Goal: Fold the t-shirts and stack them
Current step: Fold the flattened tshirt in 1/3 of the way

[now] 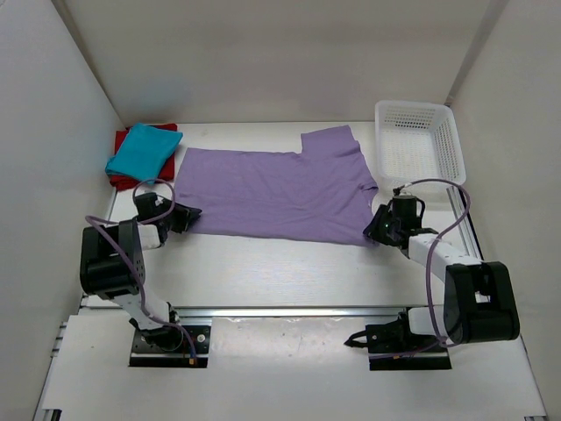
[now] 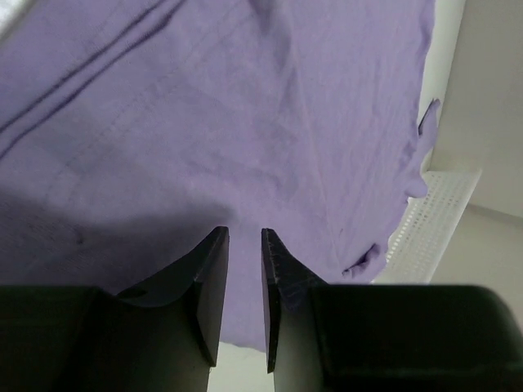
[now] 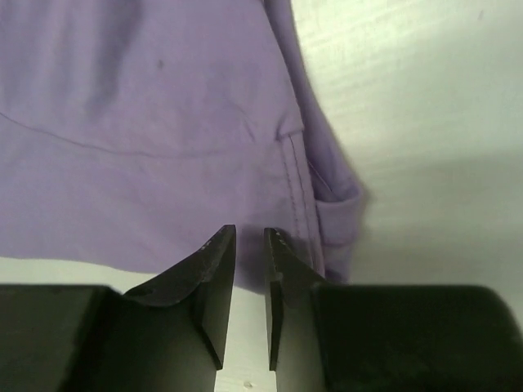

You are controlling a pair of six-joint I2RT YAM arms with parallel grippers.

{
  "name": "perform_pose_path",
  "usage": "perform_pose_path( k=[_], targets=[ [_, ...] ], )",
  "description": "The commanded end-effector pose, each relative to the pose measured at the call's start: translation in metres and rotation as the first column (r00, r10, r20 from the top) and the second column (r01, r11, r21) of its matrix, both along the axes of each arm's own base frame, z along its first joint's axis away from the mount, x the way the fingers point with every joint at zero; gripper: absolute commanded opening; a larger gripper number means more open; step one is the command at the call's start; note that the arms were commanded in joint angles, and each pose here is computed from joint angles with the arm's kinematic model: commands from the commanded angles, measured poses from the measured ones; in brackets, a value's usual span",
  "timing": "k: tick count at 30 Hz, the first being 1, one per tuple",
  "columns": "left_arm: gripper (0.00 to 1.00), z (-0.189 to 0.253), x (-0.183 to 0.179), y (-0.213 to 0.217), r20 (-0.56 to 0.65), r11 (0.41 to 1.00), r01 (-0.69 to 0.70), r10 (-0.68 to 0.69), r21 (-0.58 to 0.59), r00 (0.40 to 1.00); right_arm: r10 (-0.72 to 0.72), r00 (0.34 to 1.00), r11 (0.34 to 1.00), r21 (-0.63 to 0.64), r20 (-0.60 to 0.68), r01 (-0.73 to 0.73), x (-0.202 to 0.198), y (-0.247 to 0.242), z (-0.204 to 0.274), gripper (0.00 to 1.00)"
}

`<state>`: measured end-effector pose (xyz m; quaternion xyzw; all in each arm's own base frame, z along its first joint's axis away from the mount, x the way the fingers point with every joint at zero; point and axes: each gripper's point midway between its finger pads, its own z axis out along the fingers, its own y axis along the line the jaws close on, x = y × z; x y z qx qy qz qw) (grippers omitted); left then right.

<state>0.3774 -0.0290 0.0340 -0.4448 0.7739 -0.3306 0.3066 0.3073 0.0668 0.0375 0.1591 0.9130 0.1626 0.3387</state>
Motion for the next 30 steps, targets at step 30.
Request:
perform_pose_path(
  k=[30],
  targets=[
    [0.21, 0.064, -0.065, -0.108, 0.076, 0.828, 0.402, -0.464, 0.391, 0.882, 0.332, 0.938, 0.943, -0.061, 0.098, -0.327, -0.028, 0.079, 0.048, 0.00]
  ],
)
